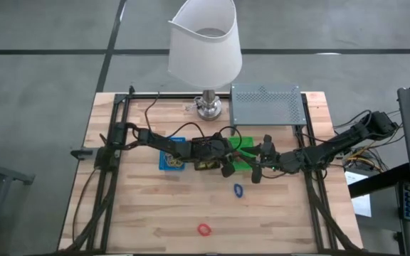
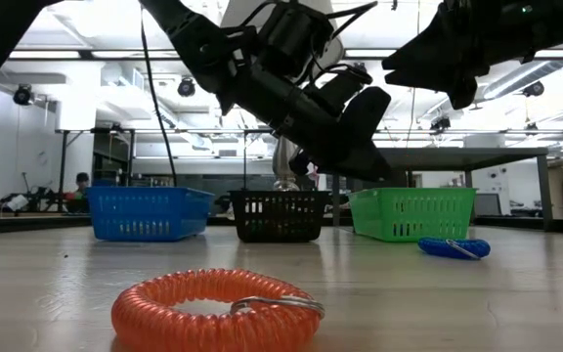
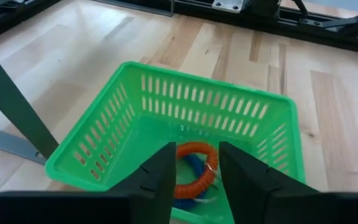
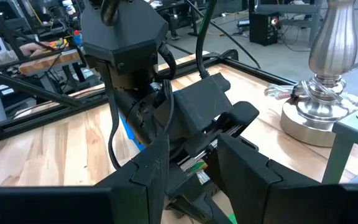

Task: Pick & Place Office Desk Supplies
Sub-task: Put the orange spring keychain into the green bin, then put the blue spring keychain into the green bin

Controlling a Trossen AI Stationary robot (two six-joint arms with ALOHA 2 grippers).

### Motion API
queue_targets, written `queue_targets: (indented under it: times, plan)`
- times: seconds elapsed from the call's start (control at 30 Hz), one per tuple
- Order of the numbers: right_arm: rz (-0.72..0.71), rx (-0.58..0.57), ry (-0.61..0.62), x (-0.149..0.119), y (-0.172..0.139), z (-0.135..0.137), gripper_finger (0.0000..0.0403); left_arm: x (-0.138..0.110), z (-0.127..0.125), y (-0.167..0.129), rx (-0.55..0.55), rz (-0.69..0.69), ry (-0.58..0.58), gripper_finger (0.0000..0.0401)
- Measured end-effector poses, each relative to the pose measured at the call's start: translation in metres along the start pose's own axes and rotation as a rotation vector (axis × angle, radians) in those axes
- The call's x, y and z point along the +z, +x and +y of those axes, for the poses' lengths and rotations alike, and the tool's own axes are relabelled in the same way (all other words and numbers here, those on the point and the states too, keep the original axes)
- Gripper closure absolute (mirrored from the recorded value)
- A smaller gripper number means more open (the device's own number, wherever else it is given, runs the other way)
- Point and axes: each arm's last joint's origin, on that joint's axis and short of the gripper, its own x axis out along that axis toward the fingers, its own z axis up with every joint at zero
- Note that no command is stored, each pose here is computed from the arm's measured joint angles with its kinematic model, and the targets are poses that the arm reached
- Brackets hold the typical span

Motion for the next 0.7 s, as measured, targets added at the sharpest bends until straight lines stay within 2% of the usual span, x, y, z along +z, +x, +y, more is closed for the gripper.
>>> queue_targets:
  times: [0.13, 0.27, 0.47, 0.57, 0.7]
  plan:
    - [0.0, 0.0, 0.0, 0.0, 0.0, 0.0, 0.0268, 0.0, -0.001, 0.0, -0.027, 0.005, 0.004, 0.0263]
    - [0.0, 0.0, 0.0, 0.0, 0.0, 0.0, 0.0268, 0.007, -0.009, -0.004, -0.146, -0.041, 0.082, 0.0258]
    - [0.0, 0.0, 0.0, 0.0, 0.0, 0.0, 0.0268, 0.037, -0.022, -0.027, -0.268, -0.186, 0.162, 0.0258]
    - [0.0, 0.0, 0.0, 0.0, 0.0, 0.0, 0.0268, 0.047, -0.023, -0.041, -0.339, -0.195, 0.211, 0.0258]
    - [0.0, 0.0, 0.0, 0.0, 0.0, 0.0, 0.0268, 0.046, -0.019, -0.063, -0.361, -0.183, 0.231, 0.0258]
